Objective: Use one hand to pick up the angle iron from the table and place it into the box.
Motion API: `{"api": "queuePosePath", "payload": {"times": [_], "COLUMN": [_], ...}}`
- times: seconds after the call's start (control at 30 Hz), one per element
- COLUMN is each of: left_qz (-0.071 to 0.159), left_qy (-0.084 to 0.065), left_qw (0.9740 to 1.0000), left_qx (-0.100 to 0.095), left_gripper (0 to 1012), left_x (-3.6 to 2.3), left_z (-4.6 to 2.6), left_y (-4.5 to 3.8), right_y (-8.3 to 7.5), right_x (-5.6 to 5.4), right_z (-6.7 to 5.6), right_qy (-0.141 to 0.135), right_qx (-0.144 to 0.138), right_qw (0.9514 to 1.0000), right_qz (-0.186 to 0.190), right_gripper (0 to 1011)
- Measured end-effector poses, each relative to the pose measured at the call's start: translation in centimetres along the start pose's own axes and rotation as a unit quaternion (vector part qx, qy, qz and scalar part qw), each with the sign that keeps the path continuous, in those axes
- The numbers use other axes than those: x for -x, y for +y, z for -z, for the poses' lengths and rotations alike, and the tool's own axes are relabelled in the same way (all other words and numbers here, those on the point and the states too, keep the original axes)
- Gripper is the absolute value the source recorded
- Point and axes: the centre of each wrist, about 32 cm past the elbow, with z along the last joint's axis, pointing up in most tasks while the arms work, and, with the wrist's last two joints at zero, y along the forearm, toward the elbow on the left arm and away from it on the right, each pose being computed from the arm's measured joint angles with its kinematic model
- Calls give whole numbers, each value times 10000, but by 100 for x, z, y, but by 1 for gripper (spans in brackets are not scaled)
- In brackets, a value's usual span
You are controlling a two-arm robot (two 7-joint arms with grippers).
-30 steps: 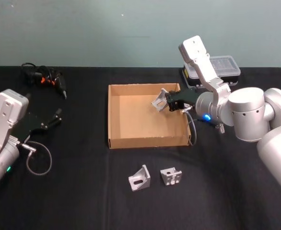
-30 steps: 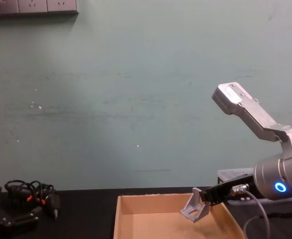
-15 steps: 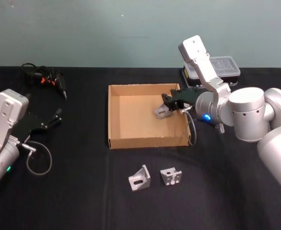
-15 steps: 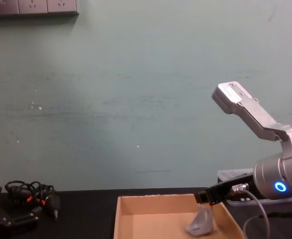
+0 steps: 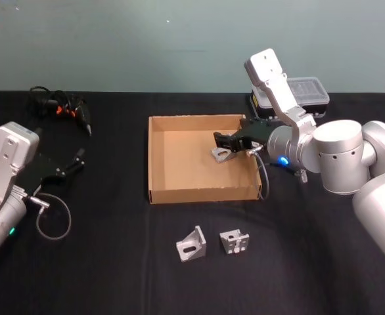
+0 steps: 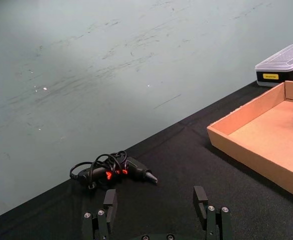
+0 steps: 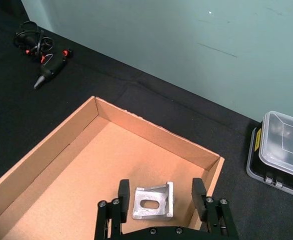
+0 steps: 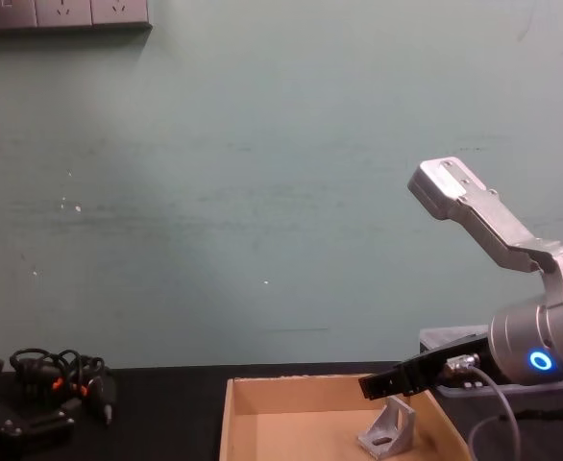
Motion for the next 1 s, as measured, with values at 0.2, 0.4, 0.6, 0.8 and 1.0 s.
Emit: {"api": "queuePosePath", "payload": {"times": [0.2,0.4,0.6,0.8,1.0], "left_qz": [0,0,0,0,0], "left_qy": [0,0,0,0,0], "left_qw": [10000,10000,10000,10000,10000], "left_qx": [0,0,0,0,0], "left_gripper": [1000,1000,1000,1000,1000], "left_x": [0,0,0,0,0], "left_z": [0,0,0,0,0], "left_y": [0,0,0,0,0], "right_y": [-1,-2,-2,-72,-268], "right_x": [-1,0,-1,19,-6], "right_z": [-1,-2,-2,-9,8], "right_qy": [0,2,3,-105,-142], "right_qx": [-2,-5,-5,-18,-31], "right_qw": [10000,10000,10000,9999,9999], "right_qz": [-2,-5,-6,20,-78], "right_gripper": [927,1003,1003,1003,1003]}}
